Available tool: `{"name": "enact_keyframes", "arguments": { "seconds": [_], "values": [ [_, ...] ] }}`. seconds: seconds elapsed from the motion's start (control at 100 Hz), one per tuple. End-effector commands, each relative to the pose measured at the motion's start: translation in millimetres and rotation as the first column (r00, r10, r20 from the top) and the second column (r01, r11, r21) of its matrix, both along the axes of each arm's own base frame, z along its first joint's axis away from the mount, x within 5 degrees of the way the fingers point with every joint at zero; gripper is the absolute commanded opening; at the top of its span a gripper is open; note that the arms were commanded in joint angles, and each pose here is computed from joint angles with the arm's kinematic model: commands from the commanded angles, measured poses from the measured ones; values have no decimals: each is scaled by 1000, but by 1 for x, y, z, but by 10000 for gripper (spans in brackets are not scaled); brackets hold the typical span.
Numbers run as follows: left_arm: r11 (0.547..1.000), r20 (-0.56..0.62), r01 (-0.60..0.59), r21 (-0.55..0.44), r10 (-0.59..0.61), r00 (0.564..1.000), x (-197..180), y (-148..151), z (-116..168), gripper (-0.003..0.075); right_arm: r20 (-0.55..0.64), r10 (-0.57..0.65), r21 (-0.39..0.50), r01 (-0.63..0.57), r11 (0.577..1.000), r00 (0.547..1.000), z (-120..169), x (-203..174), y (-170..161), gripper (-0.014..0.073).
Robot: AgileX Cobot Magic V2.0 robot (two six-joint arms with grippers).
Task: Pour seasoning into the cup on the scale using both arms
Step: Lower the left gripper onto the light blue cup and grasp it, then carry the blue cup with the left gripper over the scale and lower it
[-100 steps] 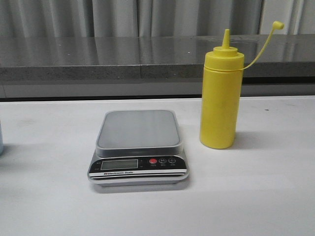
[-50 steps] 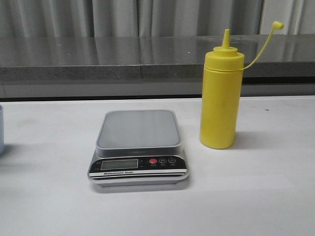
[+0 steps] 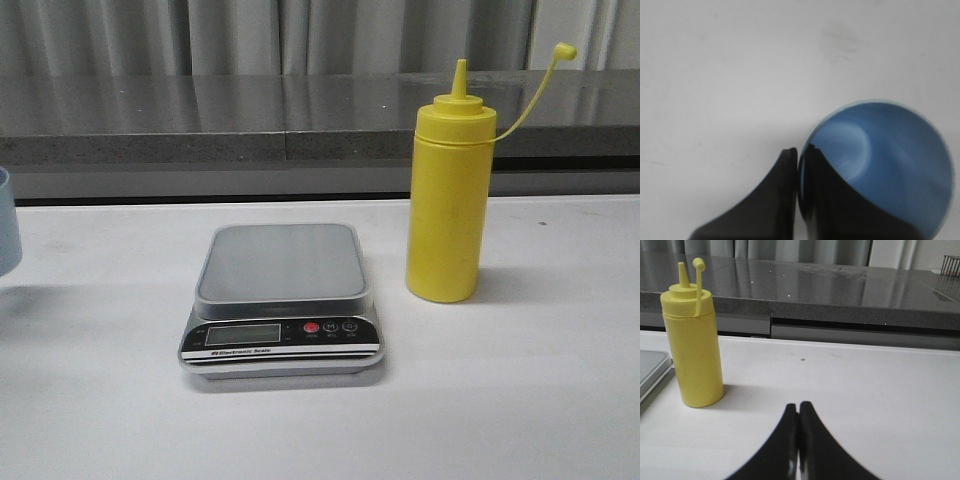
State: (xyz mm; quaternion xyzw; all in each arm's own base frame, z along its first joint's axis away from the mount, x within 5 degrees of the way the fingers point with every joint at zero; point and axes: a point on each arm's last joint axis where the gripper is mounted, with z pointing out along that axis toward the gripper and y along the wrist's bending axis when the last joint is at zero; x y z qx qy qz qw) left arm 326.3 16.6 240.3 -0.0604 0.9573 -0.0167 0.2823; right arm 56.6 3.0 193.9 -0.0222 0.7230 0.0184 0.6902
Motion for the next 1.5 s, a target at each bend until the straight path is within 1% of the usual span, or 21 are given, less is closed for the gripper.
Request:
{"name": "enact_keyframes", "arguments": {
  "seconds": [0.0, 0.11, 0.25, 0.35, 0.49, 0.76, 0.9, 1.04, 1.18, 1.31, 1.38, 1.39, 1.49],
  "values": [
    [1000, 132, 16, -24, -13, 991, 2, -4, 45, -20, 125, -2, -2, 2, 1000, 992, 16, -3, 0, -68],
    [995, 134, 72, -71, -62, 989, 4, -10, 68, -20, 125, -2, -2, 2, 1000, 992, 16, -3, 0, -68],
    [985, 141, 131, -110, -115, 983, 5, -21, 88, -20, 125, -2, -2, 2, 1000, 992, 16, -3, 0, -68],
    [979, 148, 172, -110, -155, 977, 6, -32, 96, -20, 125, -2, -2, 2, 1000, 992, 16, -3, 0, -68],
    [961, 150, 255, -111, -237, 960, 12, -60, 99, -20, 125, -2, -2, 2, 1000, 992, 16, -3, 0, -68],
    [900, 122, 418, -126, -404, 907, 29, -127, 88, -20, 125, -2, -2, 2, 1000, 992, 16, -3, 0, -68],
    [866, 114, 482, -130, -470, 875, 36, -159, 81, -20, 125, -2, -2, 2, 1000, 992, 16, -3, 0, -68],
    [839, 96, 527, -135, -518, 850, 41, -184, 71, -20, 125, -2, -2, 2, 1000, 992, 16, -3, 0, -68],
    [824, 72, 549, -142, -544, 836, 46, -200, 62, -20, 125, -2, -2, 2, 1000, 992, 16, -3, 0, -68],
    [814, 58, 563, -142, -561, 826, 48, -209, 54, -20, 125, -2, -2, 2, 1000, 992, 16, -3, 0, -68],
    [814, 47, 563, -143, -563, 825, 49, -211, 50, -20, 125, -2, -2, 2, 1000, 992, 16, -3, 0, -68],
    [821, 46, 552, -144, -552, 833, 52, -206, 49, -20, 125, -2, -2, 2, 1000, 992, 16, -3, 0, -68],
    [820, 30, 556, -137, -558, 829, 54, -208, 43, -20, 125, -2, -2, 2, 1000, 992, 16, -3, 0, -68]
  ]
}}
